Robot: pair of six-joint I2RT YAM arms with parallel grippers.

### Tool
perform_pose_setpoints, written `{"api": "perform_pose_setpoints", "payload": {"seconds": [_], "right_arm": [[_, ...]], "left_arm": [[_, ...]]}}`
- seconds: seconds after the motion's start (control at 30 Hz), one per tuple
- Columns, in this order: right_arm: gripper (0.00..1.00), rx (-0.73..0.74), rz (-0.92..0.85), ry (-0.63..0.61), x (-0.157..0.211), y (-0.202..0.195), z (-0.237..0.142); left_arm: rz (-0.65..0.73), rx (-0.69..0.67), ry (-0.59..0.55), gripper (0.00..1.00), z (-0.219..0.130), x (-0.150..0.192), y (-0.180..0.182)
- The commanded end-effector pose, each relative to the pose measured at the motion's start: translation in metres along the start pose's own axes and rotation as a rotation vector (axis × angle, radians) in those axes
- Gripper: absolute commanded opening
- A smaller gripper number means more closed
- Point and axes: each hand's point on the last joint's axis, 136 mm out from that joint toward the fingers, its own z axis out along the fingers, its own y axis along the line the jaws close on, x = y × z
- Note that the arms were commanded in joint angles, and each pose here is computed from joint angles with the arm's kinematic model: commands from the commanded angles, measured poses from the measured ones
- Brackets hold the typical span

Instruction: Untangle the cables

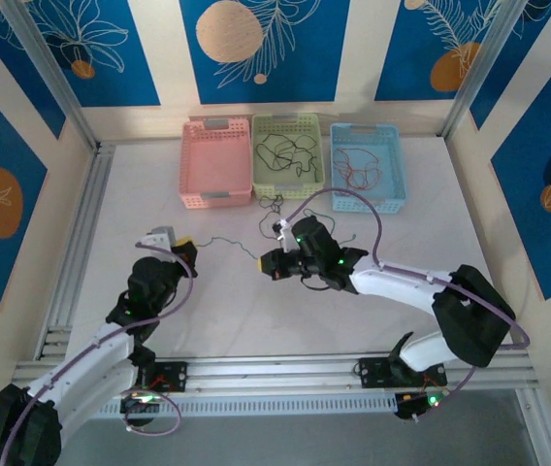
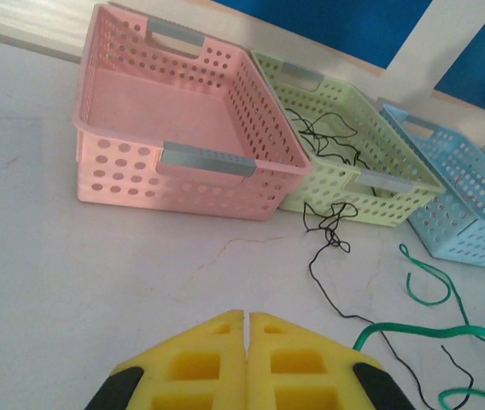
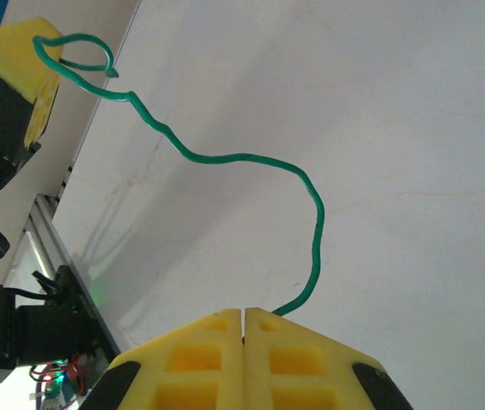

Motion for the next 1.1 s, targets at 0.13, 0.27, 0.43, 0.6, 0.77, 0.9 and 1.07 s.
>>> {"api": "perform_pose_setpoints", "payload": {"seconds": [0.13,0.27,0.43,0.6,0.77,0.9,1.07], "right_arm": [[0.0,0.027,0.047,-0.003,0.004,-0.028,-0.021],[0.28,-0.026,0.048,-0.037,-0.009,-0.022,-0.032],[0.58,-0.037,-0.037,-0.164,-0.038,-0.013,-0.054],[0.58,0.055,0.022,-0.296,-0.052,-0.049,-0.067],[0.57,-0.009,0.135,-0.377,-0.052,-0.072,-0.084],[0.56,-0.047,0.246,-0.447,-0.048,-0.098,-0.098],[0.55,-0.067,0.265,-0.475,-0.048,-0.104,-0.103]], "left_arm": [[-0.016,-0.087,-0.053,0.0,-0.005,-0.008,0.018],[-0.016,-0.099,-0.05,0.0,-0.005,-0.008,0.019],[-0.016,-0.148,-0.07,0.0,-0.002,-0.03,0.019],[0.012,-0.211,-0.106,0.0,0.018,-0.085,0.005],[0.048,-0.301,-0.069,0.0,0.08,-0.124,0.009],[0.029,-0.337,-0.021,0.0,0.143,-0.136,0.025],[-0.029,-0.397,0.054,0.0,0.211,-0.127,0.055]]}}
